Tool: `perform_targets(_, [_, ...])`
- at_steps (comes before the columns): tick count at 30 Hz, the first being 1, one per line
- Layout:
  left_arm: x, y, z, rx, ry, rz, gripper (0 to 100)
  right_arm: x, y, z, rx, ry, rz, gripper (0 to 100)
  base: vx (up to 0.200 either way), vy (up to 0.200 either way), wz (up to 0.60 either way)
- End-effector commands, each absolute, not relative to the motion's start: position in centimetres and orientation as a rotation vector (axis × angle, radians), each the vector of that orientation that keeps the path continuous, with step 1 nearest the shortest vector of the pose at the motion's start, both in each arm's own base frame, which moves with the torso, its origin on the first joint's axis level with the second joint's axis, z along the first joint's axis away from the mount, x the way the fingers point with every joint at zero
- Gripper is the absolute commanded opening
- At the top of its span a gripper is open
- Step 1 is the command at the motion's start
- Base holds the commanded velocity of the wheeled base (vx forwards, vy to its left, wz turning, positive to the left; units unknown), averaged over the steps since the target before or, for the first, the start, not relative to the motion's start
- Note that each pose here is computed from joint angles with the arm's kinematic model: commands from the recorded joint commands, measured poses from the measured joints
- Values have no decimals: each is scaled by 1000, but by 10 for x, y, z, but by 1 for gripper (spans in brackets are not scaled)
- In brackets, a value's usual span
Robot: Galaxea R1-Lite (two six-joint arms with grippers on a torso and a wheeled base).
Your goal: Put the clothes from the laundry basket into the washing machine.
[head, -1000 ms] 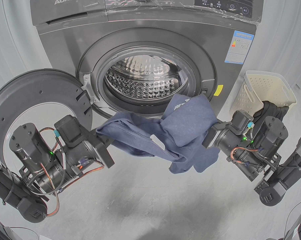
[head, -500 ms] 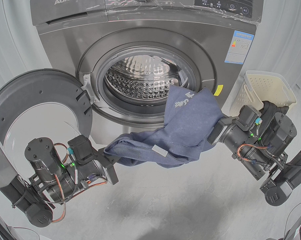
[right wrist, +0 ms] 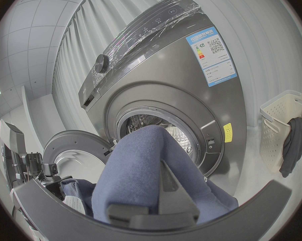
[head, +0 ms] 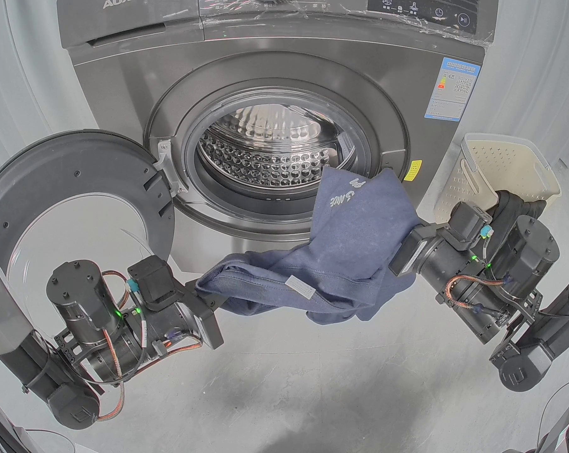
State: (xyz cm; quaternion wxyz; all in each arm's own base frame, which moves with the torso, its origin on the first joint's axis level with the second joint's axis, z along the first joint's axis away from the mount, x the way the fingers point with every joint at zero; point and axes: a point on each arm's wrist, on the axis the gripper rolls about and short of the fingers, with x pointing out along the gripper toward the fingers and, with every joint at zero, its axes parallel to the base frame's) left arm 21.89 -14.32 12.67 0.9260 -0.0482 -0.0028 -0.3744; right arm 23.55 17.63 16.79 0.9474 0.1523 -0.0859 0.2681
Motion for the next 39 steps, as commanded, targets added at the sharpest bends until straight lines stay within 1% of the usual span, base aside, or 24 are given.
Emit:
perform_targets(1, [219,-143,128,-100,-11,-770,0,236,178,169,313,-178,550,0,0,0,0])
perform_targets(12, [220,-142,126,-99,-3,-774,0,237,178,166,309,-169,551,0,0,0,0])
perform_targets(20, [213,-138,112,-78,63,-770,0,237,178,167,313,-175,550,0,0,0,0])
perform_targets(24, [215,-139,114,-81,56,-767,0,238,177,169,314,-183,546,0,0,0,0])
perform_targets(31, [218,-135,110,-77,72,-749,0,237,178,165,310,-168,549,0,0,0,0])
perform_targets(35, [220,-135,110,-79,69,-748,0,239,176,169,312,-181,541,0,0,0,0])
perform_targets(36, [219,-135,107,-76,81,-747,100,239,176,169,312,-181,539,0,0,0,0])
perform_targets(39, [216,-134,99,-71,124,-756,100,239,176,166,309,-172,540,0,0,0,0])
